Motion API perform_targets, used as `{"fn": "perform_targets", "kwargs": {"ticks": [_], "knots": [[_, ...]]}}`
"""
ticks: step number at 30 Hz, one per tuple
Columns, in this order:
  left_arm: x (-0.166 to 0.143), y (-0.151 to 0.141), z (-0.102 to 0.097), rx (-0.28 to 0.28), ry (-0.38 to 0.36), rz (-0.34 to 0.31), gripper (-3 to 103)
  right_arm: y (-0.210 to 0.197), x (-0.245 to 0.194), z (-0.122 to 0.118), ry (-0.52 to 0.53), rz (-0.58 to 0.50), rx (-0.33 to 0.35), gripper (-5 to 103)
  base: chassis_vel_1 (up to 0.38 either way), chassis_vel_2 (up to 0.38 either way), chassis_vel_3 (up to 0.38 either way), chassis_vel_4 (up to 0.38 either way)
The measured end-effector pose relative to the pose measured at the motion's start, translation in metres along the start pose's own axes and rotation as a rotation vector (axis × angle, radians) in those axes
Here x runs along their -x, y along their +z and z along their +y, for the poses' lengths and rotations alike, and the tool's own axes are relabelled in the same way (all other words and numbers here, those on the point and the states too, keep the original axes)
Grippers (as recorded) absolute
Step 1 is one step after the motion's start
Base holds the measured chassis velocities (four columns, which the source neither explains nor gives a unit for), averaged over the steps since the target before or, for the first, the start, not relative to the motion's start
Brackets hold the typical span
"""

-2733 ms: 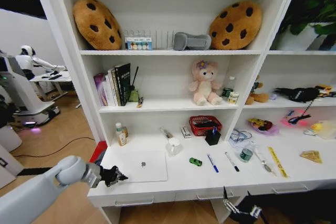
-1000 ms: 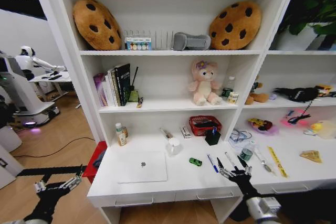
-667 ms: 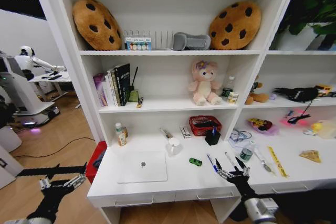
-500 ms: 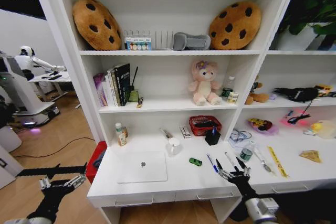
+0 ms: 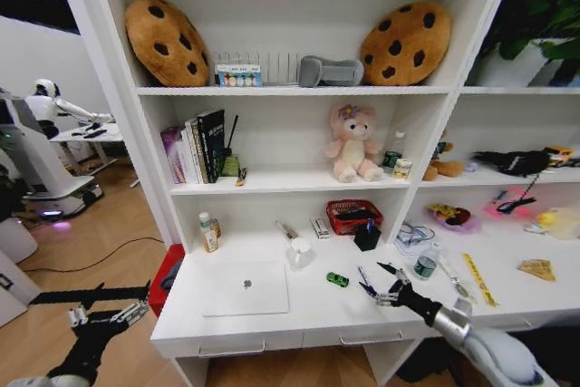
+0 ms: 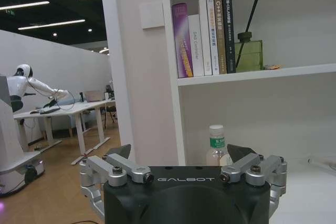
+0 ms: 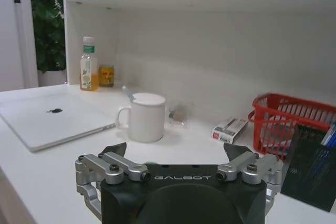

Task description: Organize the objects on the table.

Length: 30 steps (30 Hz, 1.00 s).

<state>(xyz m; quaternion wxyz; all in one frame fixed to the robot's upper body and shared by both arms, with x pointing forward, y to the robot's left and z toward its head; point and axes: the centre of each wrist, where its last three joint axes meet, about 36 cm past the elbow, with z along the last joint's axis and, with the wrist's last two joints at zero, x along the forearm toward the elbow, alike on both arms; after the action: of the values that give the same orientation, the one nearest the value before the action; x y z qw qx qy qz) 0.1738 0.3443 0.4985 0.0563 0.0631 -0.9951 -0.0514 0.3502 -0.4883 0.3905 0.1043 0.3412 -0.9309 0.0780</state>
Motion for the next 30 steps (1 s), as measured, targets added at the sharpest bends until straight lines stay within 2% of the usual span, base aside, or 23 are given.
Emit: {"fn": "perform_targets", "kwargs": {"ticks": [1,2,7,10,17,30], "knots": [[0.000,0.000,0.000,0.000,0.000,0.000,100,0.010,-0.002,-0.022,-0.060,0.038,0.019,100,0.000,0.000,0.000,0.000],[0.000,0.000,0.000,0.000,0.000,0.000,100,0.028,0.000,-0.034,-0.084,0.071,0.050,100,0.000,0.000,0.000,0.000],[0.000,0.000,0.000,0.000,0.000,0.001,100,0.053,0.023,-0.031,-0.097,0.088,0.088,100,0.000,0.000,0.000,0.000],[0.000,0.000,0.000,0.000,0.000,0.001,100,0.056,0.031,-0.031,-0.097,0.085,0.089,100,0.000,0.000,0.000,0.000],[0.000,0.000,0.000,0.000,0.000,0.001,100,0.056,0.069,-0.033,-0.105,0.079,0.070,100,0.000,0.000,0.000,0.000],[0.000,0.000,0.000,0.000,0.000,0.001,100,0.068,0.100,-0.038,-0.164,0.133,0.049,100,0.000,0.000,0.000,0.000]]}}
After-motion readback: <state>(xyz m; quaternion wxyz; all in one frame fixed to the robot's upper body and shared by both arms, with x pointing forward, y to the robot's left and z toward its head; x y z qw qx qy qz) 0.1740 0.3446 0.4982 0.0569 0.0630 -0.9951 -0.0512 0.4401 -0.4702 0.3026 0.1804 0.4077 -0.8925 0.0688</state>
